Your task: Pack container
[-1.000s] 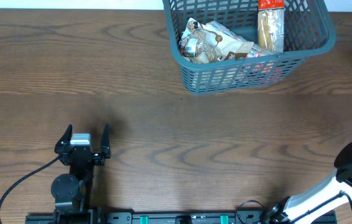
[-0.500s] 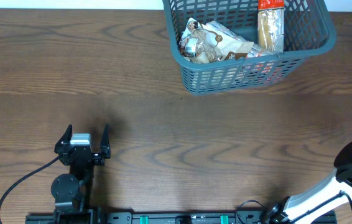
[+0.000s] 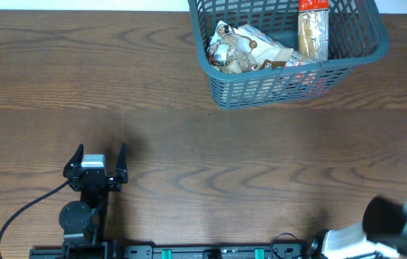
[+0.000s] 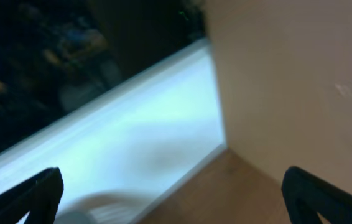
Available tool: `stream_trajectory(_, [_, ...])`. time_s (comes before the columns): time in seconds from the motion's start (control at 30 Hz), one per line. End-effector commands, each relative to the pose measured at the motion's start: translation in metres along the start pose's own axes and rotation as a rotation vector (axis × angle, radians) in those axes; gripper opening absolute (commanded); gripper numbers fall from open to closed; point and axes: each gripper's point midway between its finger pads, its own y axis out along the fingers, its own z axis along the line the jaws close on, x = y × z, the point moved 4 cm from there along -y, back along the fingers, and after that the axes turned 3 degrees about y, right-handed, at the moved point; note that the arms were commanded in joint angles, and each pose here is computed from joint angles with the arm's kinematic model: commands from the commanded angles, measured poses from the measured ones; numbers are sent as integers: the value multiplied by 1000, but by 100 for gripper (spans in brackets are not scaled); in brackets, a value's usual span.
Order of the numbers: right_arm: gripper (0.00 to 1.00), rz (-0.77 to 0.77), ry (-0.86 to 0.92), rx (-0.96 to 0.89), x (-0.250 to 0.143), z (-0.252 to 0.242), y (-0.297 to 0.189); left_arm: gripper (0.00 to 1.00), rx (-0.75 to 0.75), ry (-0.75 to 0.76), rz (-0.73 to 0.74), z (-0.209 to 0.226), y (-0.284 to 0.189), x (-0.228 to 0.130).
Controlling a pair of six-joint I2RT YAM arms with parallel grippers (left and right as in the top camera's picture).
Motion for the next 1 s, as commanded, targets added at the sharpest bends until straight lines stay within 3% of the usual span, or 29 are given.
stream_trajectory(0.0, [99, -26, -121, 76, -15, 24, -20, 83, -12, -5, 46, -2, 1, -13])
stream_trajectory(0.27, [99, -80, -150, 222, -45, 43, -82, 83, -12, -5, 46, -2, 1, -13])
stream_trajectory(0.97, [99, -417, 40, 415, -123, -25, -199, 83, -12, -5, 46, -2, 1, -13])
